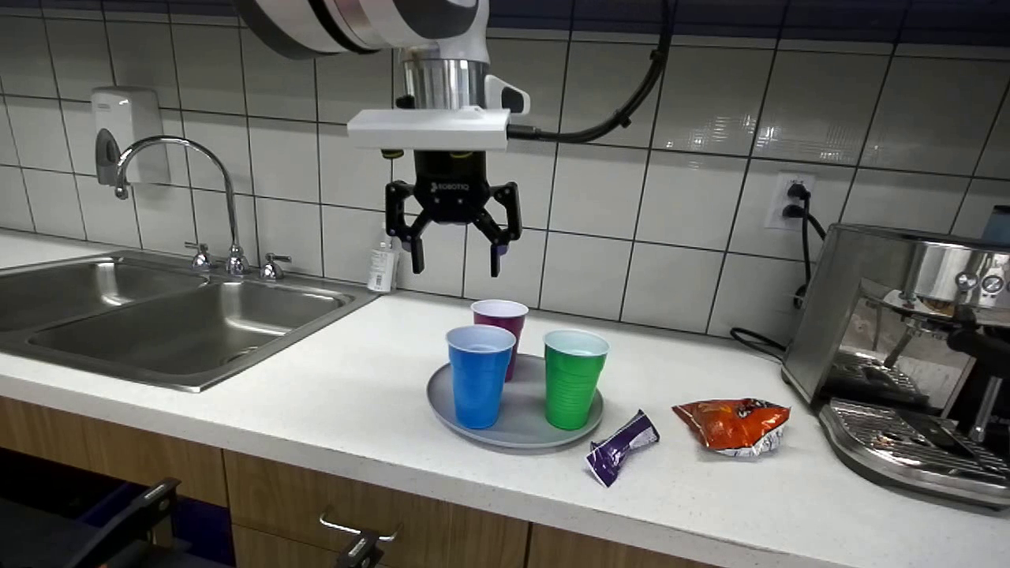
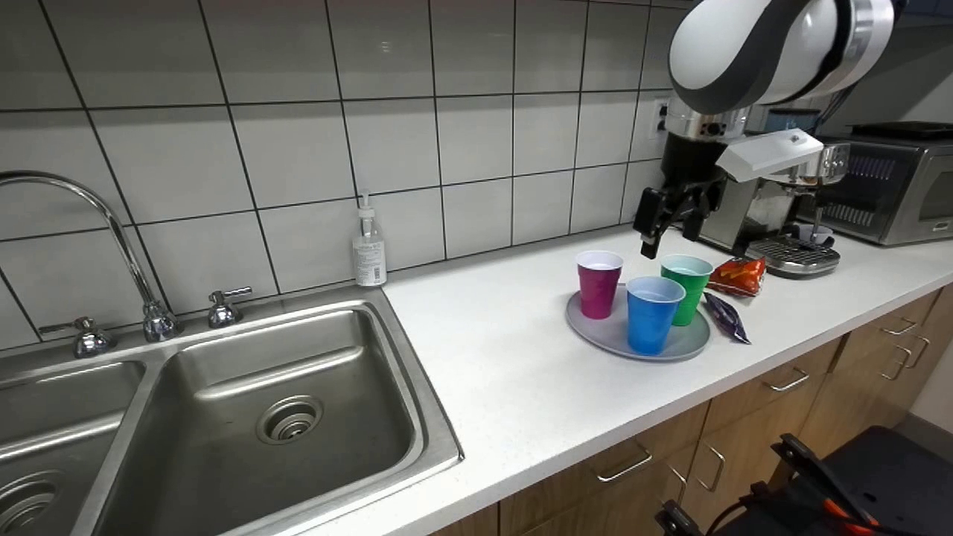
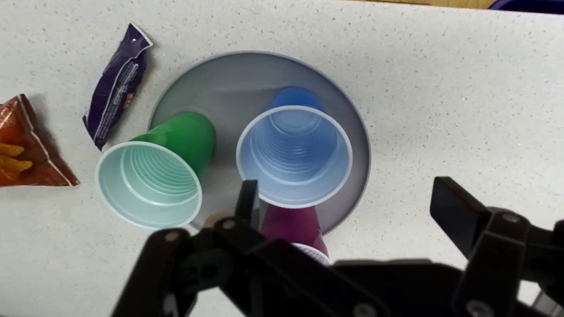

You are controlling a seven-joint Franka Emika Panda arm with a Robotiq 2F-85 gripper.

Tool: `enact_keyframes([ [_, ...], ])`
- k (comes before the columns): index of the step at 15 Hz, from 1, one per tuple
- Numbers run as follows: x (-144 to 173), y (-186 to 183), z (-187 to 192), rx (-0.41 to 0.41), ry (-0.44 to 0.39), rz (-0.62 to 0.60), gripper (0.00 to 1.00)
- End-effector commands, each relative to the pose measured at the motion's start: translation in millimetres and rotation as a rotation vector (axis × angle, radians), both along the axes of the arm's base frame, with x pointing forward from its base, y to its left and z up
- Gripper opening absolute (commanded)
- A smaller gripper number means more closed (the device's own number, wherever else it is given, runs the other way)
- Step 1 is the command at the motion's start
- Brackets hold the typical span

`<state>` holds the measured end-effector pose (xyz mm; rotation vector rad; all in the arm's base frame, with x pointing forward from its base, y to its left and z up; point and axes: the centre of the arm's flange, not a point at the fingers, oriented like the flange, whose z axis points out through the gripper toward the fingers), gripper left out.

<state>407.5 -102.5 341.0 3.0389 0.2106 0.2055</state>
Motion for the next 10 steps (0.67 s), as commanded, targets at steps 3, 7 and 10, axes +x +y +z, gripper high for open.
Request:
enact_keyframes([
  [3, -8.4, 0.7, 6.6, 0.004, -0.017, 0.002, 1.0],
  [7, -9.8, 1.1, 5.5, 0.005, -0.015, 0.003, 1.0],
  [10, -9.9, 1.2, 5.4, 0.006, -0.014, 0.003, 1.0],
])
